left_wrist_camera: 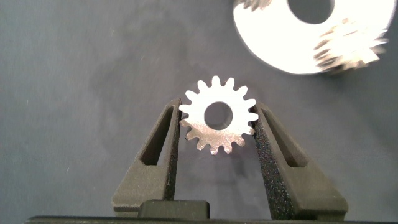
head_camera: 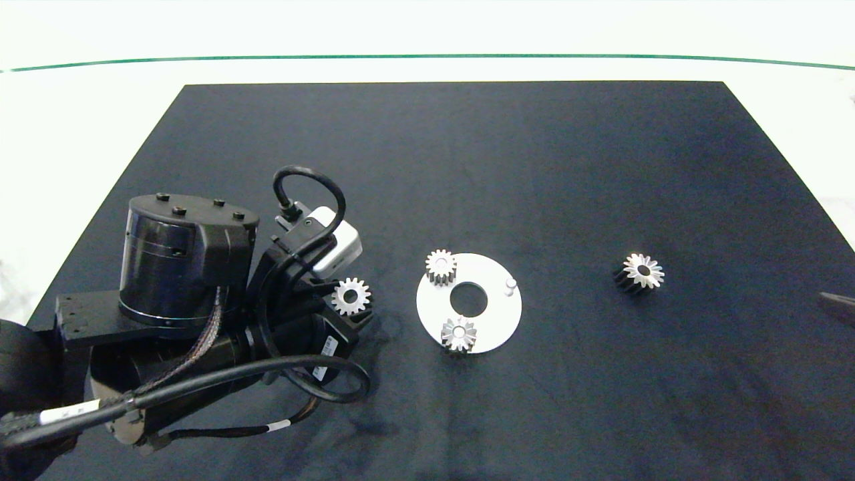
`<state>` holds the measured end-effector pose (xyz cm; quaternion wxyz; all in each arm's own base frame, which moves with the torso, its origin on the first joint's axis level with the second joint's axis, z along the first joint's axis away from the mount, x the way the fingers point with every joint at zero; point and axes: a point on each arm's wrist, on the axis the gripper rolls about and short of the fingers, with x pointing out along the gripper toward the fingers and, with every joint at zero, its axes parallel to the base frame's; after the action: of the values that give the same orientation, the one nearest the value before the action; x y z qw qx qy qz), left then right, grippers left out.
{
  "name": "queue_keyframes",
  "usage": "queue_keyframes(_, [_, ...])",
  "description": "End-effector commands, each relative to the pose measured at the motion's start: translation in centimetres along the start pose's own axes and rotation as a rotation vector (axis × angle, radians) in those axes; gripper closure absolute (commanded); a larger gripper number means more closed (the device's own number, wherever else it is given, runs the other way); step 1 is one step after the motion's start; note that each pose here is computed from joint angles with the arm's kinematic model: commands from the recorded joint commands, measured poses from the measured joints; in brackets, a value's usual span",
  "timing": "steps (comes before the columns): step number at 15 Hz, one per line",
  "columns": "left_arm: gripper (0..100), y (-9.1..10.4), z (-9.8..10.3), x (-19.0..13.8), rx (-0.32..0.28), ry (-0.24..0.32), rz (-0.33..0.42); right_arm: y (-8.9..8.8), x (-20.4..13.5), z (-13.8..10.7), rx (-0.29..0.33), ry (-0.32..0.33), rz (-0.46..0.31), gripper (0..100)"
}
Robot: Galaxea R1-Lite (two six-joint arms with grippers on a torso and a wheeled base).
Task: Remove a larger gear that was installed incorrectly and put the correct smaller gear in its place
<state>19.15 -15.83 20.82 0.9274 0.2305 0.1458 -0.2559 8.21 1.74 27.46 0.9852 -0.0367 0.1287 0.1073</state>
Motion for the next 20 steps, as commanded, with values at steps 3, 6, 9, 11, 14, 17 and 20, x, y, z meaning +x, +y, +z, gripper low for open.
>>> queue_keyframes(3, [84,-1.8,1.8,0.3,0.035,-0.029,-0.042,-0.1,-2.0,-0.2,0.008,-0.063,-0.02,0])
queue_keyframes(6, [84,-2.9,2.7,1.7,0.061,-0.031,-0.068,-0.1,-3.0,-0.5,0.009,-0.077,-0.048,0])
queue_keyframes(9, [84,-4.6,4.4,3.2,0.077,-0.063,-0.105,-0.1,-3.7,-0.7,0.013,-0.088,-0.065,0])
queue_keyframes(11, [84,-6.2,5.3,3.8,0.092,-0.082,-0.138,-0.3,-3.9,-0.8,0.046,-0.089,-0.103,0])
queue_keyframes(14, [84,-7.8,6.0,4.9,0.107,-0.084,-0.156,-0.3,-4.5,-1.4,0.057,-0.079,-0.131,0])
queue_keyframes(17, [84,-9.4,6.5,6.2,0.121,-0.083,-0.17,-0.3,-4.9,-1.7,0.072,-0.079,-0.152,0])
queue_keyframes(20, [84,-11.1,6.7,7.4,0.148,-0.05,-0.191,-0.4,-4.7,-2.0,0.098,-0.069,-0.164,0])
